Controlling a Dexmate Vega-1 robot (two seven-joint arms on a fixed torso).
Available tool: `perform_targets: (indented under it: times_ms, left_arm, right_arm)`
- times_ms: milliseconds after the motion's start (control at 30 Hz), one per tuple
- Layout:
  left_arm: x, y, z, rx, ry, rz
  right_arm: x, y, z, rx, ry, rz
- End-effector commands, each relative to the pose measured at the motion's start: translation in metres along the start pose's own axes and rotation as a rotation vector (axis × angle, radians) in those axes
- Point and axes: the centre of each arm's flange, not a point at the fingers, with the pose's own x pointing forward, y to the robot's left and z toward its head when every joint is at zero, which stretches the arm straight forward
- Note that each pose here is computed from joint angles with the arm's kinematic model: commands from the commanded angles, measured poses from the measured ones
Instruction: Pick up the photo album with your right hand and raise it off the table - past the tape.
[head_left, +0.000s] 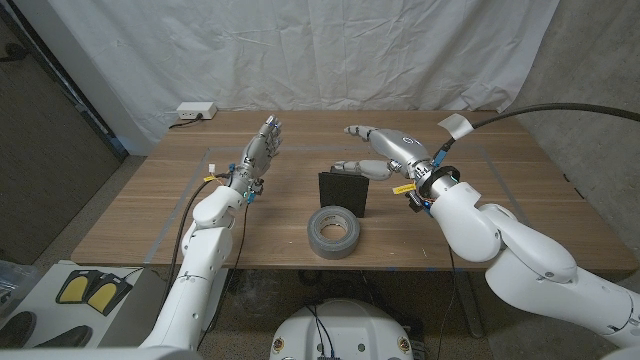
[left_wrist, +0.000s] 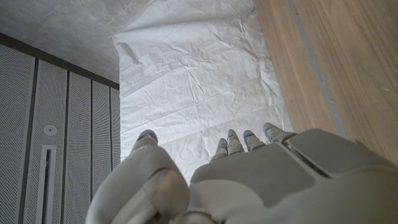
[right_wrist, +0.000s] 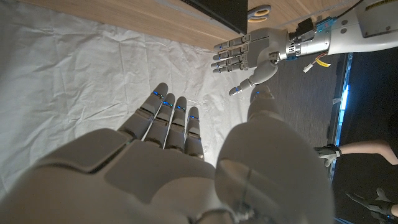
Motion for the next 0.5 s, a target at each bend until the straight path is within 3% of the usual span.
perform_targets:
  times_ms: [33, 500]
  left_arm:
    - [0.0116, -0.0057, -0.0039, 0.014, 0.043, -0.044]
    - [0.0131, -0.0126, -0.0078, 0.003, 0.070, -0.070]
  right_arm:
    - [0.0013, 0.0018, 0.0061, -0.025, 0.034, 0.006]
    - [0.0091, 0.0092, -0.0006, -0.002, 0.031, 0.037]
